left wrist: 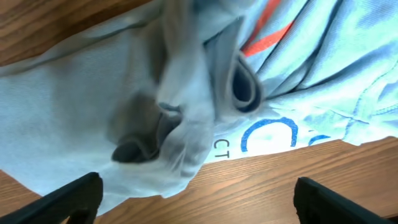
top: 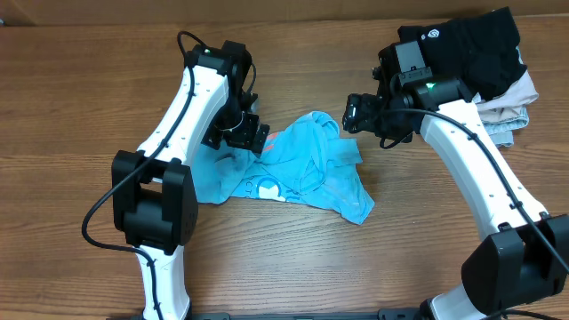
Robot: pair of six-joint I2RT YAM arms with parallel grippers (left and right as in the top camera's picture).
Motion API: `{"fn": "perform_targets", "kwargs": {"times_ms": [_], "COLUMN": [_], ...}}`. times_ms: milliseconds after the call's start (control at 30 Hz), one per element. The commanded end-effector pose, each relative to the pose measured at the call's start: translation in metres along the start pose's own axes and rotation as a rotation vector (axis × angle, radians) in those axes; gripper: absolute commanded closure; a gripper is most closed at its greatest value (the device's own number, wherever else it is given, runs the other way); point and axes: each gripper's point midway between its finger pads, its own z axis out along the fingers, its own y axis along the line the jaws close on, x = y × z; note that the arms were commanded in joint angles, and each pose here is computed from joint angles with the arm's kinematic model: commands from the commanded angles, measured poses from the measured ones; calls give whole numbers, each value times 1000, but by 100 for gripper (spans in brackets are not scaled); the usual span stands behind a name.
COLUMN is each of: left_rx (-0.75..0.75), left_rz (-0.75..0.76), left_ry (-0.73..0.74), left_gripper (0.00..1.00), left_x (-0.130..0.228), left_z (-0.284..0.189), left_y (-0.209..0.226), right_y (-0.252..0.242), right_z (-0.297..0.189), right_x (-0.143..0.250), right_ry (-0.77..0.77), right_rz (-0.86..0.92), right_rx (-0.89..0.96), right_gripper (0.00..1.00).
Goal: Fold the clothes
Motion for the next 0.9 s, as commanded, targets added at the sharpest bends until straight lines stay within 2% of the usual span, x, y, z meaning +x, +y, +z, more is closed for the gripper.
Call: {"fn": "perform_targets", "kwargs": {"times_ms": [0, 67, 133, 167, 200, 233, 267, 300, 600, 767, 867], "left_rx": [13, 15, 16, 18, 22, 32, 41, 46, 68, 57, 49], "left_rz": [-43, -61, -77, -85, -88, -80, -74, -70, -72, -54, -54], "left_ry": [-27, -26, -25, -22, -18, -13, -6, 4, 80, 89, 72], "left_gripper": [0, 0, 5, 15, 43, 63, 76, 84, 92, 85, 96], "left_x": [-4, -4, -3, -2, -1, 0, 1, 4, 21, 24, 20], "left_z": [-9, -9, -10, -10, -10, -10, -8, -5, 29, 36, 37], "left_y": [14, 21, 28, 31, 32, 31, 29, 29, 28, 31, 33], "right_y": [-1, -1, 0, 0, 0, 1, 1, 1, 1, 2, 2], "right_z": [-3, -3, -3, -3, -3, -3, -3, -3, -3, -3, -3], "right_x": [-3, -3, -3, -4, -5, -5, -6, -6, -7, -8, -8], "right_ry": [-14, -14, -17, -19, -23, -25, -28, -29, -31, -35, -36], "right_rz": [9, 5, 2, 1, 1, 0, 0, -1, -32, -32, -33], "right_rx": [-4, -4, -5, -6, -8, -8, -9, -11, -10, -12, -13], "right_gripper": [10, 10, 10, 10, 10, 9, 9, 9, 7, 7, 7]}}
